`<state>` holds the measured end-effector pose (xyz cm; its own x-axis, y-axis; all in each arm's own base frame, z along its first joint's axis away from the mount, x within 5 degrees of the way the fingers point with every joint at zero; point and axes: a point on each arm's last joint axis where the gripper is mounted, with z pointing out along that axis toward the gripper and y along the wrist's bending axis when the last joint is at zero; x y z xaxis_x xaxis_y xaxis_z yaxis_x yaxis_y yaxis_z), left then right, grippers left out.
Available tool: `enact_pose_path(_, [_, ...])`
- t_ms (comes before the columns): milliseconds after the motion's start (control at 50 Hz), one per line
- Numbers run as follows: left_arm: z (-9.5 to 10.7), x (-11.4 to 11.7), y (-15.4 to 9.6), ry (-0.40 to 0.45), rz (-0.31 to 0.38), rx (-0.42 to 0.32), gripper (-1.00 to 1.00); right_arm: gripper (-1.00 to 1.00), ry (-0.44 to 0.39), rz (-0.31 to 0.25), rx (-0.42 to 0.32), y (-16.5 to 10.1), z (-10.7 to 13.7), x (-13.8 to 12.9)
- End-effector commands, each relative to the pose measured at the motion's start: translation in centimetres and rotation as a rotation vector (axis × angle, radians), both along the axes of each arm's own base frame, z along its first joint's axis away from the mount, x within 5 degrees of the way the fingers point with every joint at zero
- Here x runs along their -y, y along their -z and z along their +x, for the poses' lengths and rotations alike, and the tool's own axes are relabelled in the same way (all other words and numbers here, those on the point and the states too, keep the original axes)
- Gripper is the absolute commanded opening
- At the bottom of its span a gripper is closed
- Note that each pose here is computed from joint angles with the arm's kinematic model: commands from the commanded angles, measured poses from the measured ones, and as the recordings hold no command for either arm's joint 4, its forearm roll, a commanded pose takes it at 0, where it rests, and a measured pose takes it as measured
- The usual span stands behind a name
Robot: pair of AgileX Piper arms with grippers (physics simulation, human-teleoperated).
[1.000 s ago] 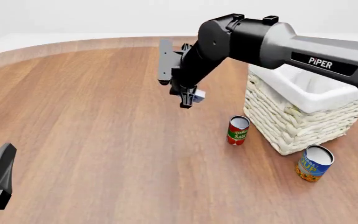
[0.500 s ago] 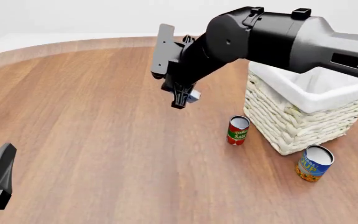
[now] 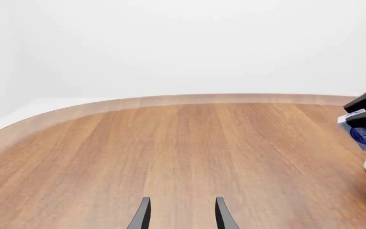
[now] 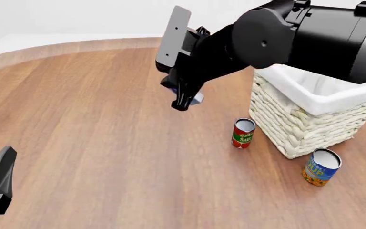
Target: Pick up the alphabet soup and the cream cheese box, and put them in the basket.
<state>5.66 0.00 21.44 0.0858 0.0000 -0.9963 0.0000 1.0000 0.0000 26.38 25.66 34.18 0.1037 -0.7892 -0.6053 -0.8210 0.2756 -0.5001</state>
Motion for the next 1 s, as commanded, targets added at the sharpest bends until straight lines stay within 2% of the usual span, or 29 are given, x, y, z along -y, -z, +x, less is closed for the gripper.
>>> enact_pose_path(20, [0.0, 0.0, 0.0, 0.0, 0.0, 0.0, 1.0, -1.0, 0.01, 0.076, 0.007, -1.3, -2.1, 0.6])
enact_pose_path(180, [0.0, 0.0, 0.0, 0.0, 0.0, 0.0, 1.0, -1.0, 0.003, 0.15, 0.017, -2.8, -4.3, 1.3])
enact_pose_path(520, [0.0, 0.0, 0.0, 0.0, 0.0, 0.0, 1.0, -1.0, 0.001, 0.217, 0.02, -4.0, -6.6, 2.6])
enact_pose_path(540, [0.0, 0.0, 0.0, 0.0, 0.0, 0.0, 1.0, -1.0, 0.003, 0.225, 0.022, -4.2, -6.7, 2.7])
enact_pose_path(560, [0.0, 0.0, 0.0, 0.0, 0.0, 0.0, 1.0, -1.0, -0.003, 0.263, 0.026, -5.0, -7.6, 3.1])
enact_pose_path(660, [0.0, 0.0, 0.0, 0.0, 0.0, 0.0, 1.0, -1.0, 0.008, 0.278, 0.025, -5.2, -7.7, 3.4])
enact_pose_path(700, [0.0, 0.0, 0.0, 0.0, 0.0, 0.0, 1.0, -1.0, 0.007, 0.306, 0.027, -5.8, -8.2, 3.6])
enact_pose_path(760, [0.0, 0.0, 0.0, 0.0, 0.0, 0.0, 1.0, -1.0, 0.011, 0.318, 0.024, -5.9, -8.4, 3.8])
enact_pose_path(780, [0.0, 0.0, 0.0, 0.0, 0.0, 0.0, 1.0, -1.0, 0.009, 0.345, 0.024, -6.3, -8.9, 4.0])
enact_pose_path(1000, [0.0, 0.0, 0.0, 0.0, 0.0, 0.0, 1.0, -1.0, 0.026, 0.388, 0.009, -6.6, -9.1, 4.0])
